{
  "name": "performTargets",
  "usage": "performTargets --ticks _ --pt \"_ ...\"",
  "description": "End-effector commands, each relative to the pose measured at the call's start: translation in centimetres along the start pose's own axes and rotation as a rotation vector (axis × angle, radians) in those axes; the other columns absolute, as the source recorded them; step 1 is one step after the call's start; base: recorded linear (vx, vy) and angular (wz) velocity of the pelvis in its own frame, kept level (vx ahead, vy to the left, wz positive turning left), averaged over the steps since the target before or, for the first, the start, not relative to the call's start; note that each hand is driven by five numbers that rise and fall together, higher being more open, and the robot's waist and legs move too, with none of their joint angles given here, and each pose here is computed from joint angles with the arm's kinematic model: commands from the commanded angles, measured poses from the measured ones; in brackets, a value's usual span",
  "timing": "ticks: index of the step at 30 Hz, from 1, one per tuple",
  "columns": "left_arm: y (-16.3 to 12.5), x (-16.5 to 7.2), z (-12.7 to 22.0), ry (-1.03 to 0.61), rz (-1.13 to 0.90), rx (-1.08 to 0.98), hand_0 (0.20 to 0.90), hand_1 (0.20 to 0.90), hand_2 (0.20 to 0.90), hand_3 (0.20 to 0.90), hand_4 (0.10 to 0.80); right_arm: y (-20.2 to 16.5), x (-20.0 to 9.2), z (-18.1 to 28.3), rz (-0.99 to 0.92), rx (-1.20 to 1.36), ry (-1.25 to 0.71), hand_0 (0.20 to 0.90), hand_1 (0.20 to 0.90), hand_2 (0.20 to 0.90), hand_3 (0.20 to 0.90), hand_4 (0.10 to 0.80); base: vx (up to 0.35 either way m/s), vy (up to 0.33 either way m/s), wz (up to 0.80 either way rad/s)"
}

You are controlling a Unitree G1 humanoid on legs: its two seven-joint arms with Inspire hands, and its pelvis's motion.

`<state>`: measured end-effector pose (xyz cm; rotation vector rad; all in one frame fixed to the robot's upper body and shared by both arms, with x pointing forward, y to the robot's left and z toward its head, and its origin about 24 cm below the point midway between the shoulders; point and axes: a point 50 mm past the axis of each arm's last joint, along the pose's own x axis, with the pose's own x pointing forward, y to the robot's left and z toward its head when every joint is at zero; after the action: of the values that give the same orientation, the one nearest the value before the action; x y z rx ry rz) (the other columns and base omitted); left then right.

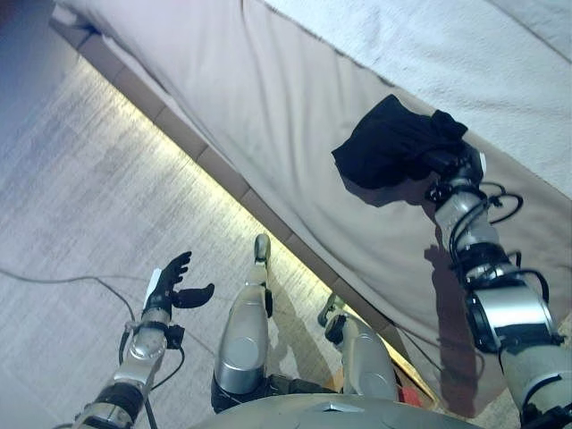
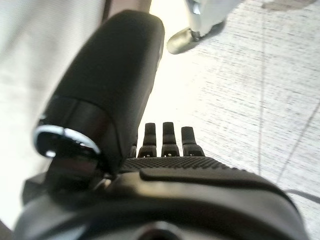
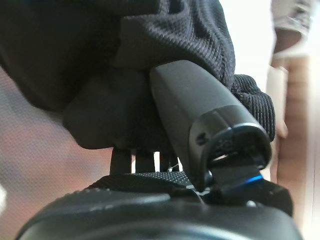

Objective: Pick up the clothes from the bed and place them into the basket

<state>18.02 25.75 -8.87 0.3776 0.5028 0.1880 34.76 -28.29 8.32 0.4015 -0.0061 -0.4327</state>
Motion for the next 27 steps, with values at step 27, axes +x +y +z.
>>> performTargets --ticks 27 --pt "-5.4 -3.6 -4.1 0.147 -0.121 0.049 0.9 0.9 0.9 0.9 0.8 -0.4 -13.3 -9.1 0.241 0.558 -0.017 0.3 0.3 0.3 0.2 0.1 0.032 0.1 -0.68"
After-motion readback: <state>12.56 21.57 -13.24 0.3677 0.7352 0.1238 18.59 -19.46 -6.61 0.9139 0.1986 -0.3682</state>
